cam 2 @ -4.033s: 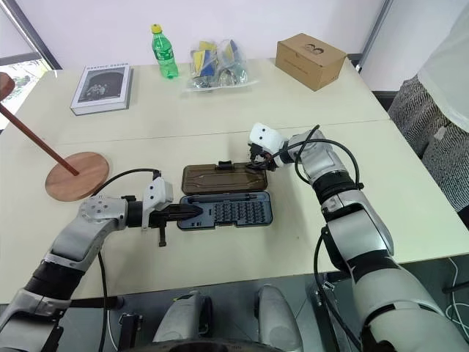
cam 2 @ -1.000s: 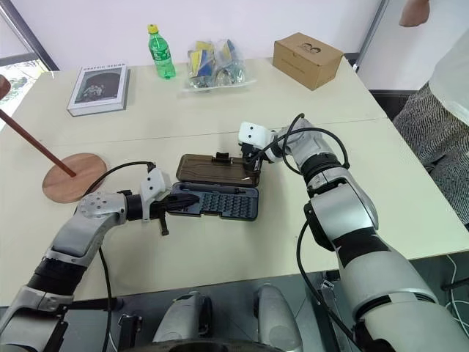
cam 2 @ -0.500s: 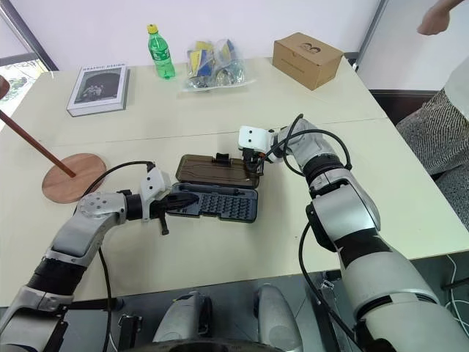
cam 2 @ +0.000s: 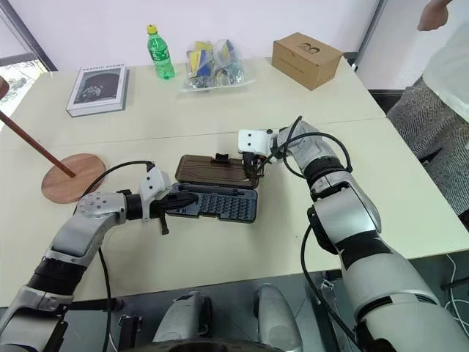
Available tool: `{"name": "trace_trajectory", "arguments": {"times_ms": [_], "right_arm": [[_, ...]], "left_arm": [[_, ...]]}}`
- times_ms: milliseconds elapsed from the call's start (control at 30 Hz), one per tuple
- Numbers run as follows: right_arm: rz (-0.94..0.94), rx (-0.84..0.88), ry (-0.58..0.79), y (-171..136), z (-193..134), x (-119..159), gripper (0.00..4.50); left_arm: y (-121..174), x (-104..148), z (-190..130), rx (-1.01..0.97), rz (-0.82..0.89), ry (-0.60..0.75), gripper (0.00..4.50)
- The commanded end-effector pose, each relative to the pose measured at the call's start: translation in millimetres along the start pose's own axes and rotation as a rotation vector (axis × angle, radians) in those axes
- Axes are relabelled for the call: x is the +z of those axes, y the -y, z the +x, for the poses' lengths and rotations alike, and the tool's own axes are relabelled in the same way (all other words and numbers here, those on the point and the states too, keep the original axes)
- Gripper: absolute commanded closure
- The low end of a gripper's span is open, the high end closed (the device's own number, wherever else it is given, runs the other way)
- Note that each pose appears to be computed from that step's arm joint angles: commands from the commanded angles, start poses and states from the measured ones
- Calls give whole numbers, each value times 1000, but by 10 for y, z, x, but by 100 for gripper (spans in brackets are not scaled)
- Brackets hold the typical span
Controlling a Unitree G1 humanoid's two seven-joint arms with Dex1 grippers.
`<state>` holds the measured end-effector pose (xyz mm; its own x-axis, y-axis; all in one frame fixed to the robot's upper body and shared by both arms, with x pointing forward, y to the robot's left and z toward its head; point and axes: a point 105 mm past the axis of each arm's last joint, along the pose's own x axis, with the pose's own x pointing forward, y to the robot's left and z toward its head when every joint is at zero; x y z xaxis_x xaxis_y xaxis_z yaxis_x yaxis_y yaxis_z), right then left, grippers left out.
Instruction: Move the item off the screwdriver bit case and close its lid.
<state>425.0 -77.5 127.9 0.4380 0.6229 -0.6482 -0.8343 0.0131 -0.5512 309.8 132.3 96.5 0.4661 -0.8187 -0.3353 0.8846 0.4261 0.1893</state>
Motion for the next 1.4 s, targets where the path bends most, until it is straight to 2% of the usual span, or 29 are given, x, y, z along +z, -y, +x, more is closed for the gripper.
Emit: {"name": "trace_trajectory", "arguments": {"times_ms": [33,133,300,767,1033,1233,1400], "right_arm": [[-178,-78,25,116,-46,166,446],[-268,-137,41,173,-106,218,446],[-404,-343,127,280,-303,400,446],[-522,-671,172,99,-660,658,446],[-454,-632,217,-236,-654,754,446],[-428,-604,197,-288,-621,719,446],[-424,-587,178,-292,-607,676,446]], "left_arm": [[-40,98,-17,14,31,26,450],[-44,101,-17,16,31,27,450],[-72,119,-4,14,32,28,450],[-160,159,26,-19,53,17,450],[-189,176,24,-25,57,17,450],[-197,219,23,-31,66,27,450],[-173,404,4,-57,29,100,450]]}}
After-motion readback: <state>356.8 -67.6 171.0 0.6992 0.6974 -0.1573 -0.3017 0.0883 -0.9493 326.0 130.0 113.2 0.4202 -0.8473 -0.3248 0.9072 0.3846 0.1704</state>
